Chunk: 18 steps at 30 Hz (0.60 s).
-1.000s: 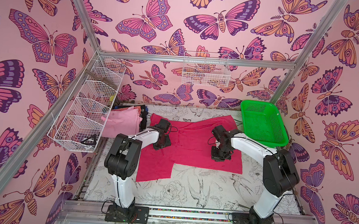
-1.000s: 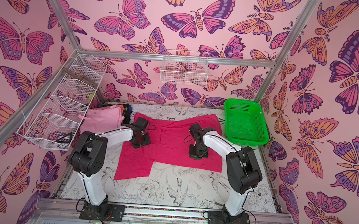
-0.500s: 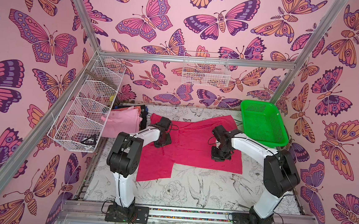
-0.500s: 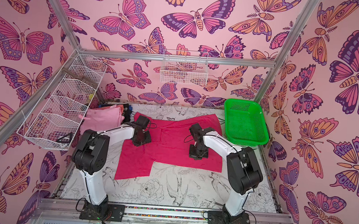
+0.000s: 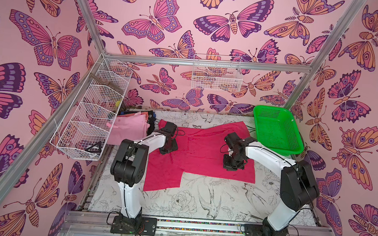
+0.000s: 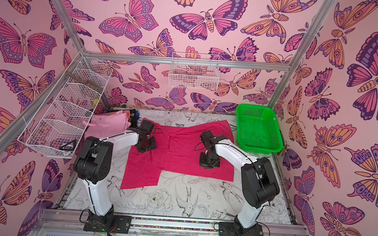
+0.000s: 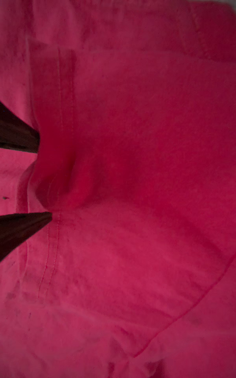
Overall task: Fold and stack t-shirts
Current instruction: Flatten out the T-shirt at the center of the board.
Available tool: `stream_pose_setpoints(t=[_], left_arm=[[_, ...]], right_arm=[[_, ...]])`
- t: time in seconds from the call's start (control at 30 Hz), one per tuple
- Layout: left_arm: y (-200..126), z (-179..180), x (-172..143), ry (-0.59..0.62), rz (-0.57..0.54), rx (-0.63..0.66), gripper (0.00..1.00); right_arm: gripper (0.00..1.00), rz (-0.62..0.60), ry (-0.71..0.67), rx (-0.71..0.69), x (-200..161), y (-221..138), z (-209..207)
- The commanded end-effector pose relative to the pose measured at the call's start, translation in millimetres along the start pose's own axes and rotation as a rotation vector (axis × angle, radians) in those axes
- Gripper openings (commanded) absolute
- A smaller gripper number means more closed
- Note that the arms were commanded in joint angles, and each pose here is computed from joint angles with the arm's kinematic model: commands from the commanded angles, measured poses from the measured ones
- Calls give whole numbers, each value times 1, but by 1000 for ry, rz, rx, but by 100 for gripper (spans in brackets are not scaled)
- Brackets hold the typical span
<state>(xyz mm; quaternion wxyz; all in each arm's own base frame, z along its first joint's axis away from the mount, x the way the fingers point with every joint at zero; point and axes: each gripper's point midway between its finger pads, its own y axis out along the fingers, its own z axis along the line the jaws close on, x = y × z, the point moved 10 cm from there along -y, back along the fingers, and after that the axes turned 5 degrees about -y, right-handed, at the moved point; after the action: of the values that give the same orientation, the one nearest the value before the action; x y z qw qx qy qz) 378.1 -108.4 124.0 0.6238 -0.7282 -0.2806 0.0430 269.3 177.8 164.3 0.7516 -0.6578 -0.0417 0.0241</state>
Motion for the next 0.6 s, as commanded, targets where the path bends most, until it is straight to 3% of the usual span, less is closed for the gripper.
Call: stream_pose_setpoints(t=[0.0, 0.27, 0.5, 0.57], left_arm=[[-11, 1, 4, 10, -19, 2, 51], [-9, 3, 7, 5, -21, 4, 50], [-2, 4, 13, -3, 7, 10, 14], [0, 4, 13, -5, 11, 15, 10]], right_arm=[[0, 5, 7, 7, 4, 0, 6], [0, -3, -4, 14, 9, -3, 10], [0, -7, -21, 12, 16, -7, 13], [0, -11, -21, 21, 17, -8, 15]])
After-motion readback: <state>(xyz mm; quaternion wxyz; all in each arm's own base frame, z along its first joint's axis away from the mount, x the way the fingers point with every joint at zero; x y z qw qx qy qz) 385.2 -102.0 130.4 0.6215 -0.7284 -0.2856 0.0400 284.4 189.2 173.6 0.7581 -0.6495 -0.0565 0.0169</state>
